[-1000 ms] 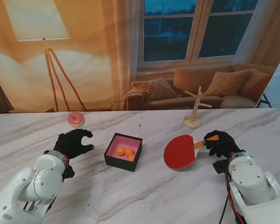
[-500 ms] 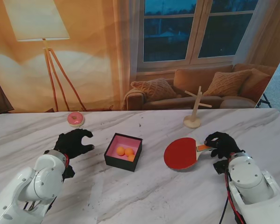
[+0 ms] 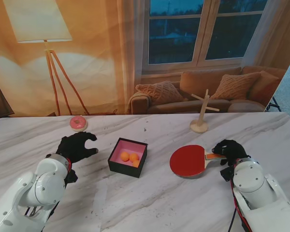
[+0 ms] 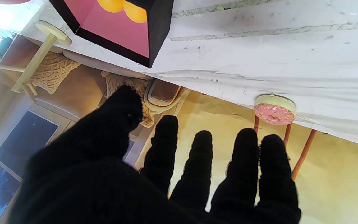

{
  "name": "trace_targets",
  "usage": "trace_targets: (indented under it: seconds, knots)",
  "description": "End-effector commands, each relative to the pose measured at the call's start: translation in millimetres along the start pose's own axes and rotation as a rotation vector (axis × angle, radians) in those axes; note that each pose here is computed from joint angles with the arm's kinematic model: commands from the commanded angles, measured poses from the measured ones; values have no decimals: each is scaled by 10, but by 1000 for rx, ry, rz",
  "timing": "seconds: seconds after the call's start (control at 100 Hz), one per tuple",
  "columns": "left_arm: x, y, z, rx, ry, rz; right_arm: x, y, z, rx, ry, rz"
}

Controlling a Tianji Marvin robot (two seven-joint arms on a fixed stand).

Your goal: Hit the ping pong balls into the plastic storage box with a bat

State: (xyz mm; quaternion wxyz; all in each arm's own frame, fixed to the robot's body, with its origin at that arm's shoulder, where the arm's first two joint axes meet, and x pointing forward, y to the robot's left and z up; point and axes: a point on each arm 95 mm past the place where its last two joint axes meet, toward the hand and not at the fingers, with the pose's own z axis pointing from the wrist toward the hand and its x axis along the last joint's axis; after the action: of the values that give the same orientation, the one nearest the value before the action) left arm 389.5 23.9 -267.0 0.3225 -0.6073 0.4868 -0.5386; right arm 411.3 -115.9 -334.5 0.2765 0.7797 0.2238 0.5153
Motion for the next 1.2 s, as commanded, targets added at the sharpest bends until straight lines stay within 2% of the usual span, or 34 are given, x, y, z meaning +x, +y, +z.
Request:
trace_targets:
  seconds: [0.0,0.16,0.76,1.19]
  knots:
    - [4,17,5,-14,3,-5,-25,-36,27,19,-21,-7]
    - [6,13,14,-17,7,-5,-68,-70,86,27,-45,-40]
    - [12,22,33,-21,10,-11,-257,-139,264,65,-153,-70]
    - [15,48,29,-25,7,-17,-308,-149,297,74,-153,-113]
